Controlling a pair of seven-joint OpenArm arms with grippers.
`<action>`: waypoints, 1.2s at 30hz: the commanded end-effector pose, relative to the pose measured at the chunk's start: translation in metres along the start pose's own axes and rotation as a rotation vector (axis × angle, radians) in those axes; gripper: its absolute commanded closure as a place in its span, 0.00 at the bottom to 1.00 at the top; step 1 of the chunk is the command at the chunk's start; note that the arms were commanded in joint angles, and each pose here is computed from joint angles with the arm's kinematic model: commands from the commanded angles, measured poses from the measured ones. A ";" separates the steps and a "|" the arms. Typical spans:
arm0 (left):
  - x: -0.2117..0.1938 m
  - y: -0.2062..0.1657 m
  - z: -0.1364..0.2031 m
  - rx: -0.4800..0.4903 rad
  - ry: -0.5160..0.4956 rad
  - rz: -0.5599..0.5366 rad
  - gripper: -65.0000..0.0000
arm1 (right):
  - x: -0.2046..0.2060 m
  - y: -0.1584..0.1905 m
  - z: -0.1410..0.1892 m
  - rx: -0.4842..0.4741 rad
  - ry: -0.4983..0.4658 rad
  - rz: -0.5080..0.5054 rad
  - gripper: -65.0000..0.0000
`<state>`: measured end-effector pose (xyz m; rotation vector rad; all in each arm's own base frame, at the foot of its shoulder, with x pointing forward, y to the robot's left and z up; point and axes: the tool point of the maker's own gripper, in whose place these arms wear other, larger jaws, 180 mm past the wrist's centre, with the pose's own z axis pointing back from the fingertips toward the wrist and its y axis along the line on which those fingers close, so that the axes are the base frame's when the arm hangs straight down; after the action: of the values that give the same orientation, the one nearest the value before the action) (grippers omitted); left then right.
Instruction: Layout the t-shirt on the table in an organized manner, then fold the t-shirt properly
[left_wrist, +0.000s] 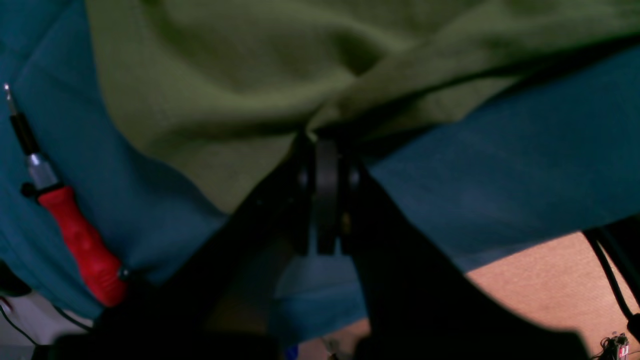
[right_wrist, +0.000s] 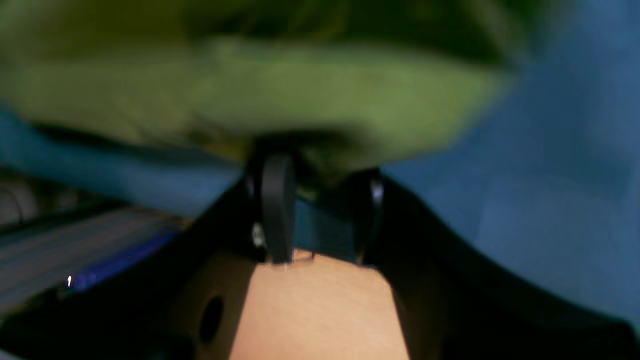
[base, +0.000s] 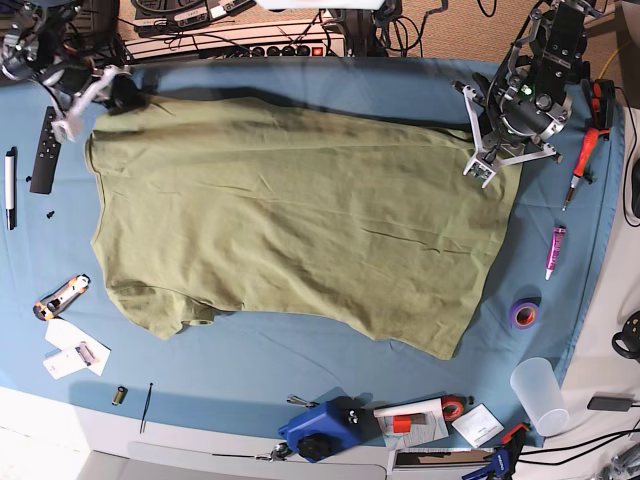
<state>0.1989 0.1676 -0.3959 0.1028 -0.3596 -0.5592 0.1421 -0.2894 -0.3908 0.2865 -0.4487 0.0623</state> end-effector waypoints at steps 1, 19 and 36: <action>0.006 0.004 0.004 0.015 -0.025 0.001 1.00 | -0.011 -0.002 -0.004 -0.023 0.077 0.031 0.71; 0.006 0.005 0.004 0.018 -0.021 0.000 1.00 | 0.037 0.073 0.009 0.297 -0.126 0.046 1.00; -0.013 0.021 0.018 0.176 0.035 0.016 1.00 | 0.093 0.025 0.116 0.062 -0.482 0.066 1.00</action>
<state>0.1884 0.1869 -0.3861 0.2497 -0.3568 -0.5079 0.1699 -0.2982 -0.2565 0.3538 -0.8978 0.0501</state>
